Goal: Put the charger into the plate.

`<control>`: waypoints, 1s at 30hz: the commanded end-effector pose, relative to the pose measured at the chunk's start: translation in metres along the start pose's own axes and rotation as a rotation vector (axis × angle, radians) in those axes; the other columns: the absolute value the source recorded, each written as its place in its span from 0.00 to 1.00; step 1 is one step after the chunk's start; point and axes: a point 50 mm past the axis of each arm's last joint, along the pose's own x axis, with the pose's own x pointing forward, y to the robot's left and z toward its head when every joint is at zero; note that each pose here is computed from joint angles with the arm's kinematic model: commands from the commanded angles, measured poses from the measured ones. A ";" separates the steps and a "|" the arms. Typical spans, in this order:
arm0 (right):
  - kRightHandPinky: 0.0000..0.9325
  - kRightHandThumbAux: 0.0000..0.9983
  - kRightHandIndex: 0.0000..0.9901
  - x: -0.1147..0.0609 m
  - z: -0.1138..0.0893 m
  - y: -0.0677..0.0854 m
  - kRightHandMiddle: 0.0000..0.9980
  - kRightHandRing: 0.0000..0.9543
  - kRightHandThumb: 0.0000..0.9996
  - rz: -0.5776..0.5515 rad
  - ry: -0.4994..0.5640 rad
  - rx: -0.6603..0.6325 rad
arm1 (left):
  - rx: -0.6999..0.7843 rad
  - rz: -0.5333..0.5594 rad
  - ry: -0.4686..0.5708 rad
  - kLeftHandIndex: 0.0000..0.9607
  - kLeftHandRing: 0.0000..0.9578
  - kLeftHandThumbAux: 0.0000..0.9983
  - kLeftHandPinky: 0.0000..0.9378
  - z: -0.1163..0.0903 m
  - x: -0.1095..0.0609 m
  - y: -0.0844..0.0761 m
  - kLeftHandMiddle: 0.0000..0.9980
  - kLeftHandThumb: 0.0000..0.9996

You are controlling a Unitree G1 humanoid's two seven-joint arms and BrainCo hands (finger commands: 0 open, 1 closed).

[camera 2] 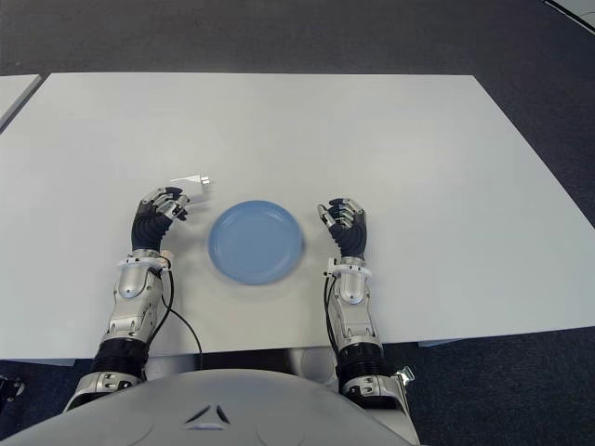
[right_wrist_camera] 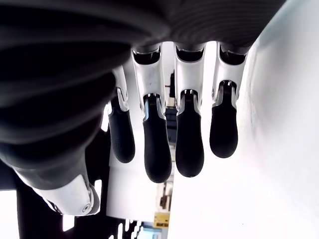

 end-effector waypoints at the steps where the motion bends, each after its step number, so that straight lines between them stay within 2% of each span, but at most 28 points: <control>1: 0.63 0.73 0.44 -0.004 -0.005 -0.001 0.59 0.61 0.71 0.001 0.031 -0.011 | 0.014 -0.004 0.040 0.42 0.63 0.68 0.63 -0.007 -0.004 0.000 0.50 0.83; 21: 0.63 0.73 0.43 -0.005 -0.005 -0.001 0.59 0.61 0.71 0.002 0.038 -0.010 | 0.053 0.005 0.023 0.41 0.63 0.68 0.63 -0.005 -0.005 0.000 0.50 0.83; 26: 0.63 0.73 0.43 -0.006 -0.004 -0.001 0.59 0.61 0.70 0.002 0.038 -0.012 | 0.191 0.046 -0.058 0.41 0.64 0.68 0.63 0.005 -0.004 0.003 0.51 0.83; 30: 0.64 0.73 0.43 -0.006 -0.004 -0.001 0.59 0.62 0.71 0.002 0.035 -0.013 | 0.502 0.075 -0.248 0.41 0.64 0.68 0.61 0.040 -0.004 0.009 0.50 0.83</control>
